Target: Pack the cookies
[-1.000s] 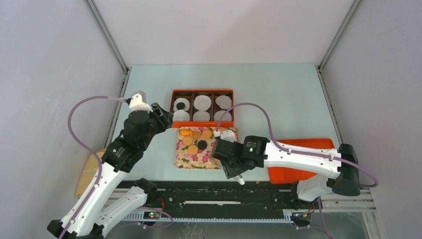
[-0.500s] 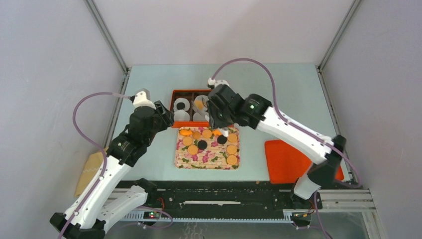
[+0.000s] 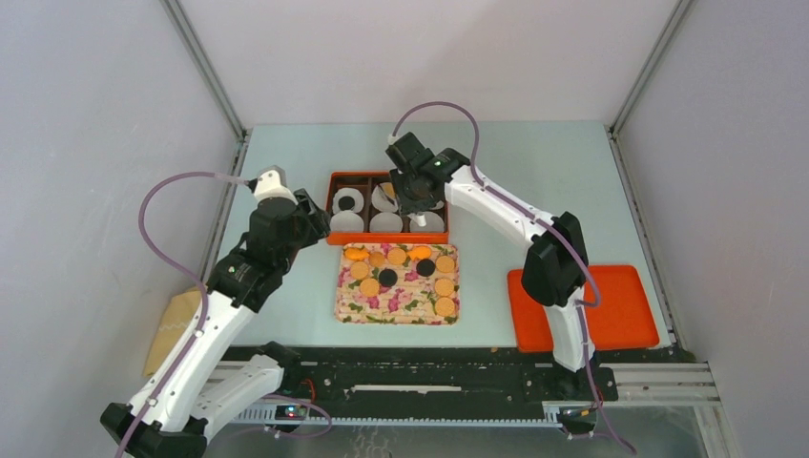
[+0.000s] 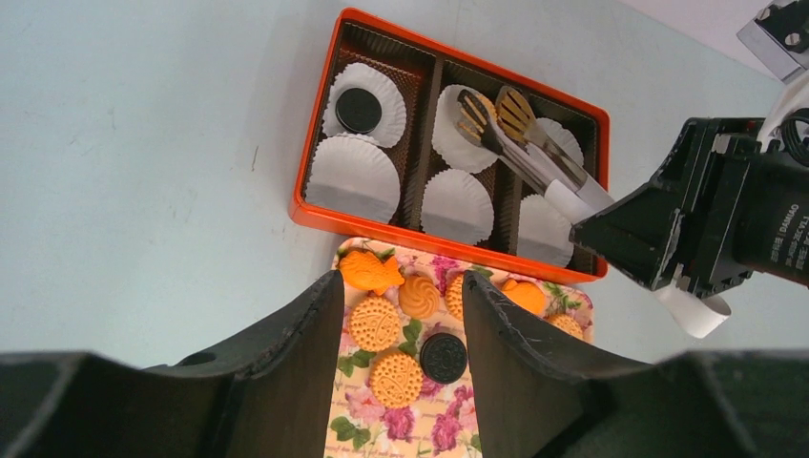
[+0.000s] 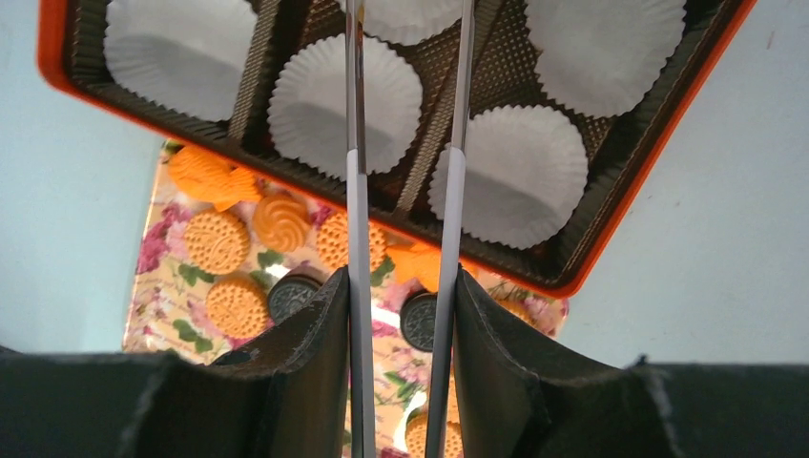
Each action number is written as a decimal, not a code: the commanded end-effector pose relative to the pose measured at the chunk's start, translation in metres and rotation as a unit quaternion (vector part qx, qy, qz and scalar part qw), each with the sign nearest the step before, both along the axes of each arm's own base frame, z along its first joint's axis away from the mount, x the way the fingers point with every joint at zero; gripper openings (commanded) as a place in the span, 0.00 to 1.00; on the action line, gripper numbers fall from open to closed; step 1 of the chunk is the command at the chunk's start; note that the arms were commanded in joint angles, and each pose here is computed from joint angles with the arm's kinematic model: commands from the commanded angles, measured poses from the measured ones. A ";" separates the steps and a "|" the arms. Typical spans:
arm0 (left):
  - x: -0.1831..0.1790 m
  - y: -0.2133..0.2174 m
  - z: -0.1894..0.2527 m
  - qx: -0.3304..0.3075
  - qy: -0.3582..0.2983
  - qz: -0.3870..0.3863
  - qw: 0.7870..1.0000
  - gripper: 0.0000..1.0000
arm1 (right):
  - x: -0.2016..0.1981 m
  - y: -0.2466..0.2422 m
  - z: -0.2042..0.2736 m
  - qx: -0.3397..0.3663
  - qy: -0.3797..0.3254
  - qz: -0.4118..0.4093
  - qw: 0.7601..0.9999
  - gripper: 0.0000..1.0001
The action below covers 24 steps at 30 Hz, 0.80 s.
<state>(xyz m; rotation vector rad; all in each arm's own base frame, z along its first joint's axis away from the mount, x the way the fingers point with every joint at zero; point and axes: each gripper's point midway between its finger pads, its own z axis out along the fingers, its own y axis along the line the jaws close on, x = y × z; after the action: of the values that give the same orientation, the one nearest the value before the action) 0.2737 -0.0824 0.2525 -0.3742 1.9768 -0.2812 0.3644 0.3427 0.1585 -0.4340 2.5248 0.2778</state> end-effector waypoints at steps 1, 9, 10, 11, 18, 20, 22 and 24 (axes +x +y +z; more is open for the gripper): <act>0.008 0.005 0.023 0.000 -0.031 0.009 0.999 0.54 | 0.025 0.010 0.033 0.040 -0.043 0.018 0.998 0.17; 0.012 0.003 0.017 -0.002 -0.022 0.005 1.000 0.54 | 0.021 0.006 0.025 0.034 -0.029 0.017 0.999 0.45; 0.012 0.002 0.016 -0.004 -0.021 0.003 1.000 0.54 | 0.020 0.006 0.026 0.035 -0.029 0.019 0.999 0.51; 0.012 0.001 0.015 -0.005 -0.020 0.001 1.000 0.54 | 0.019 0.006 0.026 0.035 -0.029 0.021 0.999 0.53; 0.010 -0.003 0.016 -0.011 -0.022 -0.010 1.000 0.54 | 0.015 0.003 0.033 0.035 -0.033 0.016 0.999 0.54; 0.009 -0.002 0.018 -0.013 -0.025 -0.011 1.000 0.54 | 0.009 0.001 0.047 0.036 -0.049 0.010 0.998 0.53; 0.008 -0.002 0.022 -0.015 -0.030 -0.010 0.999 0.54 | -0.002 -0.001 0.066 0.035 -0.079 0.014 0.996 0.52; 0.008 -0.001 0.025 -0.016 -0.034 -0.008 0.999 0.54 | -0.018 -0.004 0.086 0.038 -0.102 0.019 0.994 0.52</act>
<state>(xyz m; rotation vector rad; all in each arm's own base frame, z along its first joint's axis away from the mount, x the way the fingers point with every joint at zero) 0.2790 -0.0844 0.2488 -0.3747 1.9925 -0.2976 0.3697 0.3375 0.1589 -0.4591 2.5101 0.2693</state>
